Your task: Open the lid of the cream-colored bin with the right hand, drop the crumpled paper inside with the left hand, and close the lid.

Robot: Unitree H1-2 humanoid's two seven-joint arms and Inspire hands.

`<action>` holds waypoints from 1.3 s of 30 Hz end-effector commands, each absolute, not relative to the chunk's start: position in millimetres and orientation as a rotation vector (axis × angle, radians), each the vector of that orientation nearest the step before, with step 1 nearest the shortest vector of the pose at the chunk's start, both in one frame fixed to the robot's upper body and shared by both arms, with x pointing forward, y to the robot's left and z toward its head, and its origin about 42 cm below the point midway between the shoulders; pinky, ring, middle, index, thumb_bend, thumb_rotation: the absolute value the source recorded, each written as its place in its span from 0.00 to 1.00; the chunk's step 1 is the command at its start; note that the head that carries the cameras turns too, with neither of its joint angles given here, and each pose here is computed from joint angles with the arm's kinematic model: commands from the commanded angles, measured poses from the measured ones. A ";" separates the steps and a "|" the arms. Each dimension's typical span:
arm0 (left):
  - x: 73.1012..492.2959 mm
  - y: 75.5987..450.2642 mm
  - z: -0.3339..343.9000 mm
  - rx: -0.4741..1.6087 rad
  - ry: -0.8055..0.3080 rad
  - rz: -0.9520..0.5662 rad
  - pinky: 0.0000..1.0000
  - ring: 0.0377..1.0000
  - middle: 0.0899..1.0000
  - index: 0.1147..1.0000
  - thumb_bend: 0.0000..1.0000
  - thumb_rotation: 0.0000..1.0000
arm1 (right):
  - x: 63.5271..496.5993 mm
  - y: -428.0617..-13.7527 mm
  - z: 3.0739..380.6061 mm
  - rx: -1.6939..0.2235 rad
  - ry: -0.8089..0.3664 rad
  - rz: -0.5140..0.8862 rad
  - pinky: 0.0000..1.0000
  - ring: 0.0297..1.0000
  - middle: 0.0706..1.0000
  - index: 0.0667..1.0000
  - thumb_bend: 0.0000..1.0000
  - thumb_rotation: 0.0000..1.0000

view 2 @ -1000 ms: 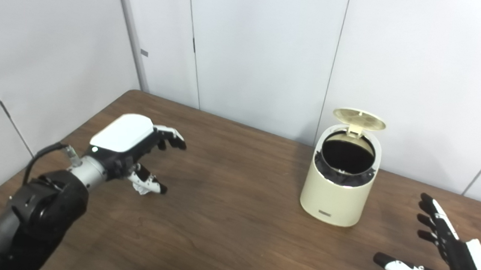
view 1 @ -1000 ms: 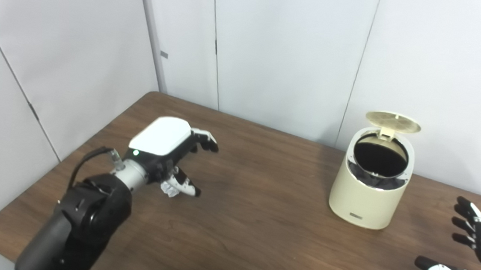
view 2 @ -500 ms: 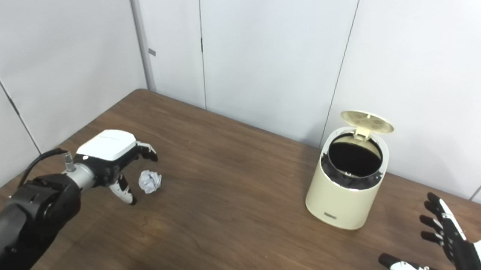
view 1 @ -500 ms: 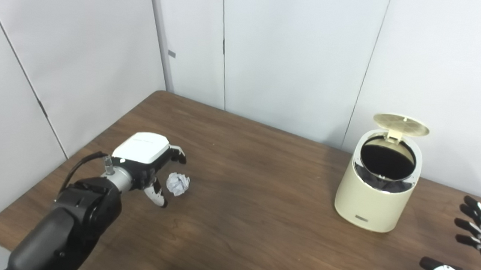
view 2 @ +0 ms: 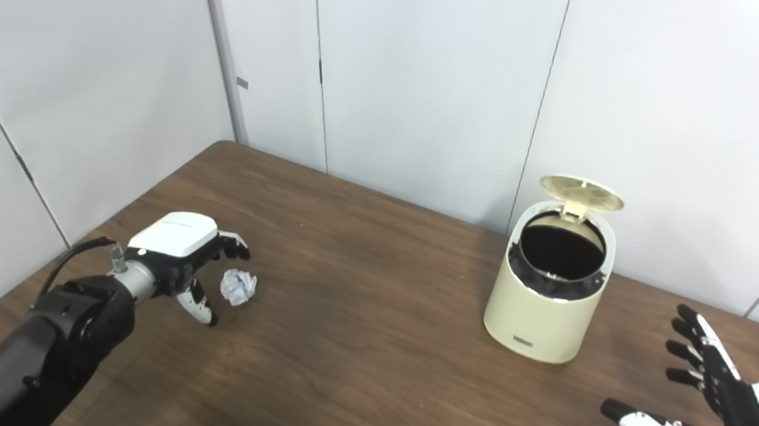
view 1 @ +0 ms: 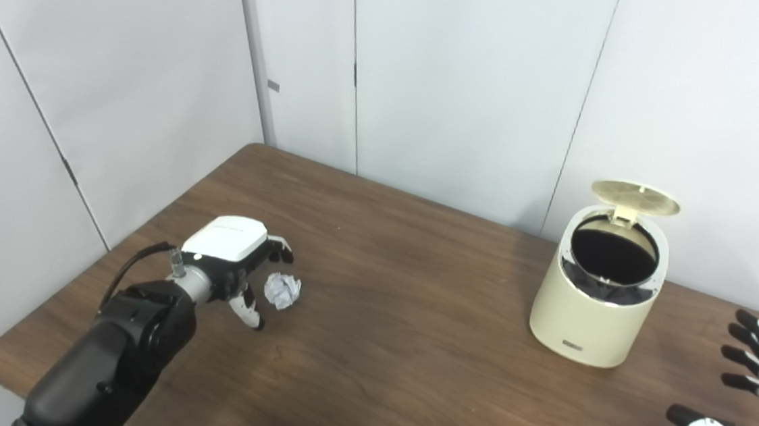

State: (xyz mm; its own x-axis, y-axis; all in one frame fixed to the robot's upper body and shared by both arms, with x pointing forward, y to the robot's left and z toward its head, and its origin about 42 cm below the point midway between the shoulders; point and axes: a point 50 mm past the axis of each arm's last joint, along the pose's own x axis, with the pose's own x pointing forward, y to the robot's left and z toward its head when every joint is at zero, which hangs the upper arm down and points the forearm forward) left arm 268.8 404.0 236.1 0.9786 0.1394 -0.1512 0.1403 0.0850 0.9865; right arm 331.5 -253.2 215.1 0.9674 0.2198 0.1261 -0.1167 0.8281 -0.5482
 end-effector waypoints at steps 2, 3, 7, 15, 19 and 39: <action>279.3 404.7 253.0 1.524 0.136 0.064 0.63 0.71 0.74 0.73 0.88 0.01 | 332.6 -251.7 231.8 -0.575 -0.263 0.163 0.79 0.88 0.92 0.93 0.83 0.35; 280.4 404.3 252.4 1.531 0.125 0.065 0.63 0.71 0.74 0.72 0.88 0.01 | 332.4 -251.9 231.2 -0.577 -0.260 0.162 0.79 0.88 0.92 0.93 0.83 0.35; 284.5 404.3 249.8 1.545 0.073 0.070 0.57 0.66 0.71 0.70 0.90 0.03 | 330.0 -251.5 230.0 -0.575 -0.255 0.154 0.81 0.88 0.92 0.94 0.83 0.35; 289.7 400.3 252.5 1.543 0.049 0.069 0.52 0.62 0.69 0.71 0.88 0.06 | 326.0 -251.7 229.6 -0.577 -0.240 0.142 0.73 0.87 0.92 0.94 0.82 0.34; 292.0 397.2 253.0 1.517 0.078 0.057 0.54 0.65 0.70 0.72 0.86 0.05 | 324.4 -251.8 229.6 -0.573 -0.237 0.142 0.71 0.87 0.92 0.94 0.83 0.36; 297.7 396.5 224.6 1.554 0.324 -0.045 0.58 0.67 0.70 0.68 0.82 0.00 | 316.7 -258.6 231.6 -0.590 -0.223 0.126 0.67 0.85 0.93 0.95 0.82 0.36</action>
State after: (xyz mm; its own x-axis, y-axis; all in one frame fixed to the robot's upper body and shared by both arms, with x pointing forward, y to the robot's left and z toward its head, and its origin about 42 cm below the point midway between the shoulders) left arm 293.9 389.4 221.5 0.9651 0.1459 -0.2173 0.2099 0.0643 0.9756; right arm 317.1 -257.6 212.3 0.9794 0.1764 0.0986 -0.0938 0.8289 -0.5514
